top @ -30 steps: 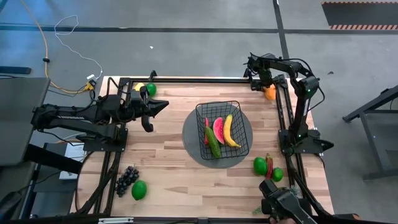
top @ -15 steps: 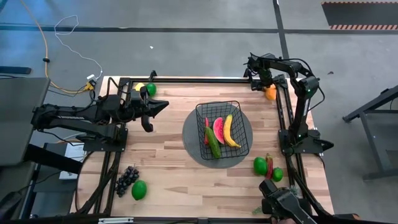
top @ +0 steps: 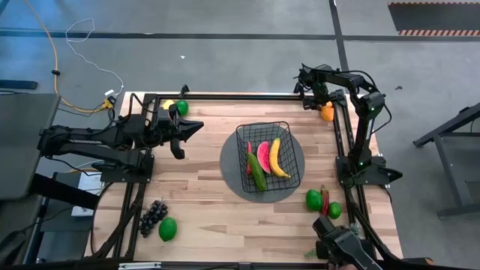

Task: Build produce basket
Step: Put the yellow mango into the black wire basket

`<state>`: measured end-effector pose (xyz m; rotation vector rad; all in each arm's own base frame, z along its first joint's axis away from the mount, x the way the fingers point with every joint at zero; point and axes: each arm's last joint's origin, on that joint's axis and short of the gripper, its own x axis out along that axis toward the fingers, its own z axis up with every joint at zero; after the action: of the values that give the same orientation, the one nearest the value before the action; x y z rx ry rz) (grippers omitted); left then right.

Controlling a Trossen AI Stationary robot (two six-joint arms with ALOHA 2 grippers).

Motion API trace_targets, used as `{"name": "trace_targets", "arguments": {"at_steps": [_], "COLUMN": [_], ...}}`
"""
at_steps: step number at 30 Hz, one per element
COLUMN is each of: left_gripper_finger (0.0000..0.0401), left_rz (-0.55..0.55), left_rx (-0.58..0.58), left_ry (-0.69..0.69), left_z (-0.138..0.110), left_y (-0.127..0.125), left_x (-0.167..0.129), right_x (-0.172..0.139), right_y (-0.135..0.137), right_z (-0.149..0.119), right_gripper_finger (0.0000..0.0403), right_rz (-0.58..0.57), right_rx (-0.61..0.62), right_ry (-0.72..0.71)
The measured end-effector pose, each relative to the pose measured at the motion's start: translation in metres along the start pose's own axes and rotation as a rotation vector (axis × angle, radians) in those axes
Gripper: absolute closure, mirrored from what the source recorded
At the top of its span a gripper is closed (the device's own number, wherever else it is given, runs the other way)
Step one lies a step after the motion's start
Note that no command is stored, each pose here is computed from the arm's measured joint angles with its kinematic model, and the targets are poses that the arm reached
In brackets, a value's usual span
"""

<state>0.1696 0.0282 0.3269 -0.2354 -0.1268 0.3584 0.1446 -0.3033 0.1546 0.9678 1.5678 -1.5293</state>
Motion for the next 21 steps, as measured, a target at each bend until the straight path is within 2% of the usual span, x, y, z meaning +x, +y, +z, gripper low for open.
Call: {"name": "trace_targets", "arguments": {"at_steps": [8, 12, 17, 21], "left_gripper_finger": [0.0398, 0.0398, 0.0398, 0.0398], "left_rz": [0.0, 0.0, 0.0, 0.0], "left_rx": [0.0, 0.0, 0.0, 0.0], "left_ry": [0.0, 0.0, 0.0, 0.001], "left_z": [0.0, 0.0, 0.0, 0.0], "left_y": [0.0, 0.0, 0.0, 0.0], "left_x": [0.0, 0.0, 0.0, 0.0], "right_x": [-0.014, -0.03, -0.068, -0.11], "right_y": [-0.006, -0.012, -0.03, -0.046], "right_z": [-0.003, -0.008, -0.025, -0.054], "right_gripper_finger": [0.0151, 0.0151, 0.0151, 0.0151], "right_rz": [0.095, 0.132, 0.191, 0.289], "right_rx": [-0.014, -0.002, 0.026, -0.01], "right_ry": [-0.01, -0.066, -0.21, -0.368]}}
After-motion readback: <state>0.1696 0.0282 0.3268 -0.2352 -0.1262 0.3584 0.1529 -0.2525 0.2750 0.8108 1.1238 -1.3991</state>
